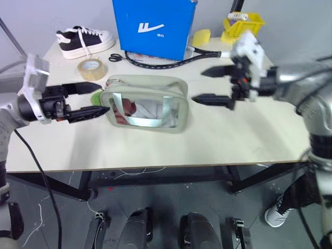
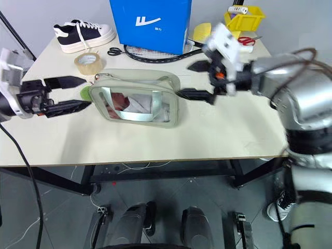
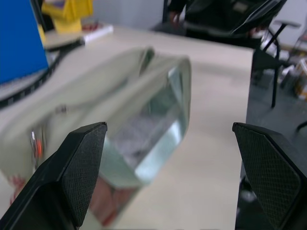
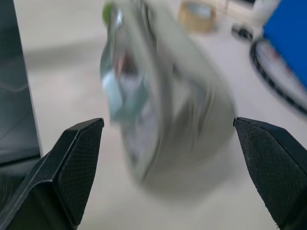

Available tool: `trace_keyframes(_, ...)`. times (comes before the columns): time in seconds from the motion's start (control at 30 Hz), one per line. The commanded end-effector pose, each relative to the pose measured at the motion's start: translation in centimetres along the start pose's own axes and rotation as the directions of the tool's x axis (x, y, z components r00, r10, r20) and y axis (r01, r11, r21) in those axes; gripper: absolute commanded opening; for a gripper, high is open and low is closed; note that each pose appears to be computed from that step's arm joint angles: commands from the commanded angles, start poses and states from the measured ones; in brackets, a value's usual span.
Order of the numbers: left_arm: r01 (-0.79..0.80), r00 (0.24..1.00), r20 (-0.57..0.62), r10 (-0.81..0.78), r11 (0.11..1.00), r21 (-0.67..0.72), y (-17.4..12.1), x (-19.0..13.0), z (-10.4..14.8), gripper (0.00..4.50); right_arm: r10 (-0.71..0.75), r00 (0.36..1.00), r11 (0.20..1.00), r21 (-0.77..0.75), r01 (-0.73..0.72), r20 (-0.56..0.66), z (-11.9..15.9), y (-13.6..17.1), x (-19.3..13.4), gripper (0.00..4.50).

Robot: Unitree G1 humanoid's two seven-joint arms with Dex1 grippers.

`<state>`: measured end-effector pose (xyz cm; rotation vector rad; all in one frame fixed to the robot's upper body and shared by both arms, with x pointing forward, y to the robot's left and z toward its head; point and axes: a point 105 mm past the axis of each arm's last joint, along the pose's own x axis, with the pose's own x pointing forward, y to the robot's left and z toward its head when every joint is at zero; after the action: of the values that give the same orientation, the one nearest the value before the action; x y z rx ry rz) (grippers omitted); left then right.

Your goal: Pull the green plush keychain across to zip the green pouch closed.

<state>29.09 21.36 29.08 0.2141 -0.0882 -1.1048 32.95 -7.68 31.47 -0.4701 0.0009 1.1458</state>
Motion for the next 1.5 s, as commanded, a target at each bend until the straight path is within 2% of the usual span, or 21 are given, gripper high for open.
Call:
trace_keyframes(0.03, -0.007, 1.0, -0.003, 0.007, 0.999, 0.042, -0.2, -0.9, 0.7, 4.47, 0.025, 1.0, 0.999, -0.029, -0.025, 0.007, 2.2, -0.3, 3.3, 4.5)
trace_keyframes(0.13, -0.006, 1.0, -0.022, 0.007, 0.999, 0.052, -0.2, -1.0, 0.4, 4.47, 0.057, 0.998, 0.998, -0.025, -0.057, -0.013, 3.3, -0.3, 6.0, 4.5)
trace_keyframes(0.23, -0.004, 1.0, -0.023, 0.005, 0.999, 0.053, -0.3, -1.1, 0.4, 4.47, 0.069, 0.993, 0.997, -0.04, -0.072, -0.093, 2.5, -0.4, 8.4, 4.5)
trace_keyframes(0.3, -0.003, 1.0, -0.024, 0.004, 0.999, 0.054, -0.4, -1.1, 0.4, 4.47, 0.071, 0.983, 0.994, -0.07, -0.084, -0.17, 1.1, -0.3, 9.5, 4.5)
trace_keyframes(0.4, -0.001, 1.0, -0.028, 0.002, 0.998, 0.056, -0.5, -1.1, 0.2, 4.5, 0.097, 0.97, 0.988, -0.093, -0.12, -0.224, -0.1, 0.0, 10.1, 3.68)
trace_keyframes(0.6, -0.002, 1.0, -0.031, 0.004, 0.998, 0.055, -0.6, -1.1, 0.2, 4.5, 0.117, 0.971, 0.986, -0.093, -0.139, -0.206, 0.4, 0.0, 9.9, 0.58)
trace_keyframes(0.63, -0.003, 1.0, -0.031, 0.004, 0.998, 0.056, -0.6, -1.0, 0.2, 4.5, 0.118, 0.972, 0.986, -0.094, -0.14, -0.204, 0.5, 0.0, 9.8, 0.16)
trace_keyframes(0.67, -0.002, 0.999, -0.032, 0.004, 0.998, 0.056, -0.6, -1.0, 0.1, 4.5, 0.124, 0.972, 0.985, -0.096, -0.145, -0.199, 0.7, 0.0, 9.4, 0.04)
trace_keyframes(0.83, 0.005, 0.999, -0.034, -0.003, 0.998, 0.055, -0.5, -0.6, 0.0, 4.5, 0.179, 0.962, 0.97, -0.129, -0.207, -0.205, 0.7, 1.1, 7.6, 0.04)
trace_keyframes(1.03, 0.011, 0.999, -0.035, -0.009, 0.998, 0.06, -0.4, -0.6, 0.0, 4.5, 0.182, 0.966, 0.968, -0.138, -0.209, -0.181, 1.4, 1.8, 5.4, 0.04)
trace_keyframes(1.47, 0.038, 0.998, -0.049, -0.035, 0.997, 0.062, -0.5, -0.1, -0.1, 4.5, 0.238, 0.945, 0.953, -0.132, -0.272, -0.226, -2.0, 4.6, 3.5, 0.04)
trace_keyframes(1.5, 0.042, 0.998, -0.051, -0.039, 0.997, 0.063, -0.5, -0.1, -0.2, 4.5, 0.236, 0.945, 0.953, -0.136, -0.27, -0.226, -2.1, 4.5, 3.3, 0.71)
